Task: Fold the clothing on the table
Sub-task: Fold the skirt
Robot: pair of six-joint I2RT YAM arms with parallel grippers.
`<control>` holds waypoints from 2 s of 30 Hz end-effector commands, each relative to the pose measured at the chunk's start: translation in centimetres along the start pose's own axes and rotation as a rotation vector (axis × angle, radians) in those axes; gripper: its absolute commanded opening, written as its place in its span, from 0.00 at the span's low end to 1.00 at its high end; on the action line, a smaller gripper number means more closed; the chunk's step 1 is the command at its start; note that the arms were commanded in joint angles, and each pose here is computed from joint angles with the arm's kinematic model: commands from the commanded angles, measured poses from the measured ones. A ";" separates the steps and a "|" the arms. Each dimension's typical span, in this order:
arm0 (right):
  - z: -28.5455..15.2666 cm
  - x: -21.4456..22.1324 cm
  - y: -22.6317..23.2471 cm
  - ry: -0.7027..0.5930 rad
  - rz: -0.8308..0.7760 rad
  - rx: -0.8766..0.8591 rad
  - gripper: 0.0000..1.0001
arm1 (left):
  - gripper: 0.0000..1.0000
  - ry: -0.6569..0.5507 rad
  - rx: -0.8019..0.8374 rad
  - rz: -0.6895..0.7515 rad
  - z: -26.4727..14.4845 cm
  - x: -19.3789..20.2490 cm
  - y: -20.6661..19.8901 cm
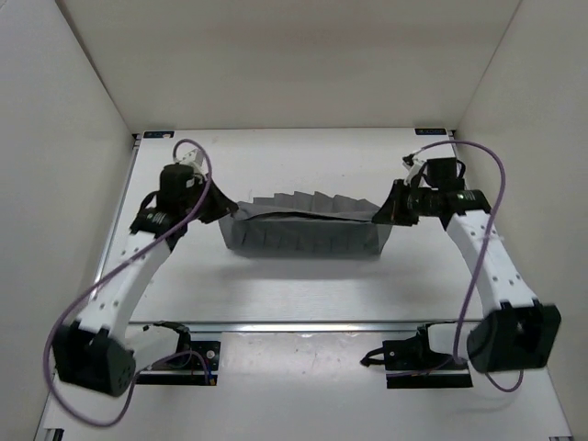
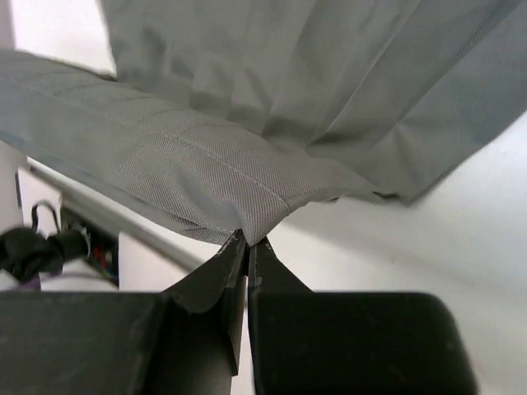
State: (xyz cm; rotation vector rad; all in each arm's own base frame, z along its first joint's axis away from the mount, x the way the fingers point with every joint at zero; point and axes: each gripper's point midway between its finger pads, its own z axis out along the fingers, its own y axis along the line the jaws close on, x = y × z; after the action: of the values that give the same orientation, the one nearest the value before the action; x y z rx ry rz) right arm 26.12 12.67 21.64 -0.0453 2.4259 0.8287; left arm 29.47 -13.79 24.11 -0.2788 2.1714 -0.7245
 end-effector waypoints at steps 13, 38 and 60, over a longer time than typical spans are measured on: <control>13.3 -12.8 -7.8 -0.088 0.057 0.002 0.27 | 0.40 0.132 -0.095 -0.144 18.8 -3.2 7.8; 7.4 3.0 -10.5 -0.266 0.376 0.196 0.51 | 0.70 0.186 -0.235 -0.156 10.4 10.8 12.8; 13.6 4.0 -11.0 -0.157 0.491 0.057 0.00 | 0.00 0.187 -0.240 -0.154 12.1 13.0 13.3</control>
State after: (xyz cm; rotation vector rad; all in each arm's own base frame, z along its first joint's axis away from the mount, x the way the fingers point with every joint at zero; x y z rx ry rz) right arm 30.10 11.29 2.29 0.7084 2.4104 0.8502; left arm 31.75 -13.03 1.82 -0.5641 2.4243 -0.5981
